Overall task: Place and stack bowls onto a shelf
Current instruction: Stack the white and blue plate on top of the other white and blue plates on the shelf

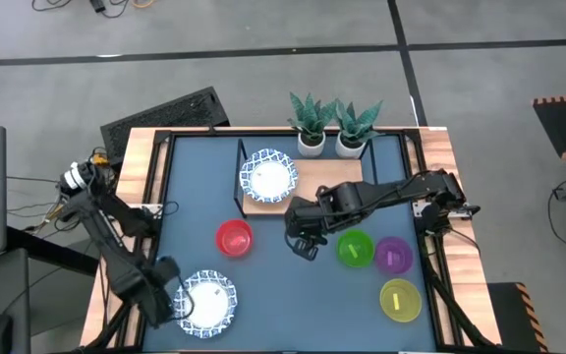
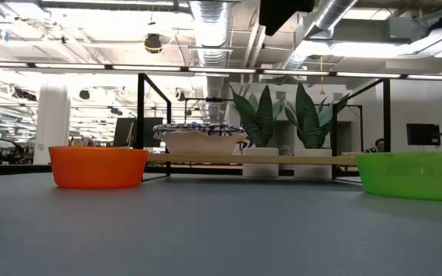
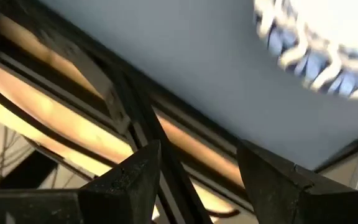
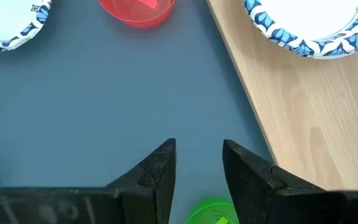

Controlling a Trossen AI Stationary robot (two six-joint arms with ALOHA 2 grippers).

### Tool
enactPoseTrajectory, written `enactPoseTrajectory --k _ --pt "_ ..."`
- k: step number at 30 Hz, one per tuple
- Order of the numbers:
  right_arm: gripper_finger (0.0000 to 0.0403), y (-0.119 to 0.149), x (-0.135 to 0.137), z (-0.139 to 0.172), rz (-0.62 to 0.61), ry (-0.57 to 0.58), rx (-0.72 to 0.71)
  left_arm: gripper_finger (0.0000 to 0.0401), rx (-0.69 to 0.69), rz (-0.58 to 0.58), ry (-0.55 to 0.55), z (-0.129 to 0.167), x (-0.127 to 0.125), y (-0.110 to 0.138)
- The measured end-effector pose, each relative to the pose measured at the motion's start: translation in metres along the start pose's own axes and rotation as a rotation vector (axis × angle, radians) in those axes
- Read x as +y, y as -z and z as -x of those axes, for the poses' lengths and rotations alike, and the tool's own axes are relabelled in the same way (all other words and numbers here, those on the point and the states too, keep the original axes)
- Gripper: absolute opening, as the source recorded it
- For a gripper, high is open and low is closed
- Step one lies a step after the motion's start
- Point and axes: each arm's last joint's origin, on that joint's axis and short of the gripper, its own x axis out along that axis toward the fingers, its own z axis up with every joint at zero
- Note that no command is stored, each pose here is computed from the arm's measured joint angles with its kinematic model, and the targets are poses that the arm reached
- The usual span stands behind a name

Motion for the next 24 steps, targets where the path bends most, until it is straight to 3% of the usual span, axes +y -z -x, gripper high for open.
enactPoseTrajectory --k 6,13,18,22,24 --pt "0.0157 0.001 0.002 0.000 0.004 -0.003 -0.001 0.0197 0.017 -0.005 0.080 -0.021 -0.006 0.004" --pt "0.0157 0.002 0.001 0.000 0.006 0.003 0.008 0.0197 -0.023 -0.071 0.285 -0.046 -0.019 -0.009" --pt "0.0157 0.002 0.001 0.000 0.005 0.005 0.011 0.0197 -0.135 -0.177 0.505 -0.060 -0.029 -0.040" --pt "0.0157 0.004 0.002 0.001 -0.032 0.004 0.019 0.0196 -0.279 -0.291 0.698 -0.056 -0.036 -0.075" --pt "0.0157 0.004 0.003 0.001 -0.075 -0.005 0.026 0.0197 -0.355 -0.321 0.737 -0.050 -0.036 -0.094"
